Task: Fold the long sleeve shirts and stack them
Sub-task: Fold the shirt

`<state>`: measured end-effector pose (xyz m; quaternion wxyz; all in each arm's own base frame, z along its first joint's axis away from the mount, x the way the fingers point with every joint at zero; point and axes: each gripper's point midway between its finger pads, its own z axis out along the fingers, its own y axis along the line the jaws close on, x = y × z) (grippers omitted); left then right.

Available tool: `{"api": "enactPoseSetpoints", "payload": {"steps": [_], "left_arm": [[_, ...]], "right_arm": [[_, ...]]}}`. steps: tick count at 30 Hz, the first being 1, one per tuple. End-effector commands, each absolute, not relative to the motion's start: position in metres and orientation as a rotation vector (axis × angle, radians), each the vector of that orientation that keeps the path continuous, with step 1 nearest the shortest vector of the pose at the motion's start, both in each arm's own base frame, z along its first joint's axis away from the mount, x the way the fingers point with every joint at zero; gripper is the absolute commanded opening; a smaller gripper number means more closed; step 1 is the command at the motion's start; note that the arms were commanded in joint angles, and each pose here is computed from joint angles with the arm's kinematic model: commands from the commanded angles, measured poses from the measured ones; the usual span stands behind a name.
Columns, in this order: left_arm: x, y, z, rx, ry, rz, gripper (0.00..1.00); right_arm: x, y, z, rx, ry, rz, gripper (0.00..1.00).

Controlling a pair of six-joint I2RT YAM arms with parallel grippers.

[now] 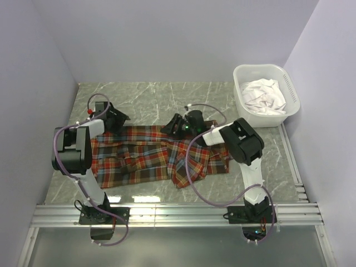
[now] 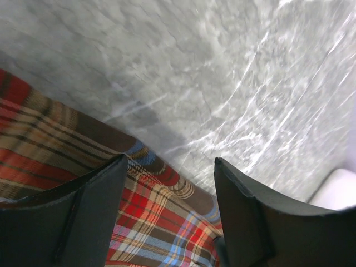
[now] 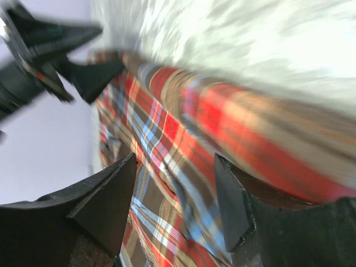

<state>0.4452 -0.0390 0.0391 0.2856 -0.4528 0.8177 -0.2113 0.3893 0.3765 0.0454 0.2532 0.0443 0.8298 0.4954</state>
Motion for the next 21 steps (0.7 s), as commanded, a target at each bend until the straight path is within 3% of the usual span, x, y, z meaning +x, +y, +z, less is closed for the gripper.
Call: {"api": "enactPoseSetpoints", "payload": {"steps": [1, 12, 21], "left_arm": [[0.422, -0.019, 0.007, -1.325, 2.221, -0.465, 0.72], [0.411, 0.004, 0.011, -1.378, 2.203, -0.418, 0.72], [0.421, 0.029, 0.063, -1.27, 2.146, -0.297, 0.84]], "right_arm": [[0.423, 0.325, 0.053, 0.288, 2.16, 1.24, 0.66], [0.449, 0.195, 0.042, 0.636, 2.113, 0.861, 0.65], [0.463, 0.157, 0.06, 0.577, 2.138, 0.648, 0.64]]}}
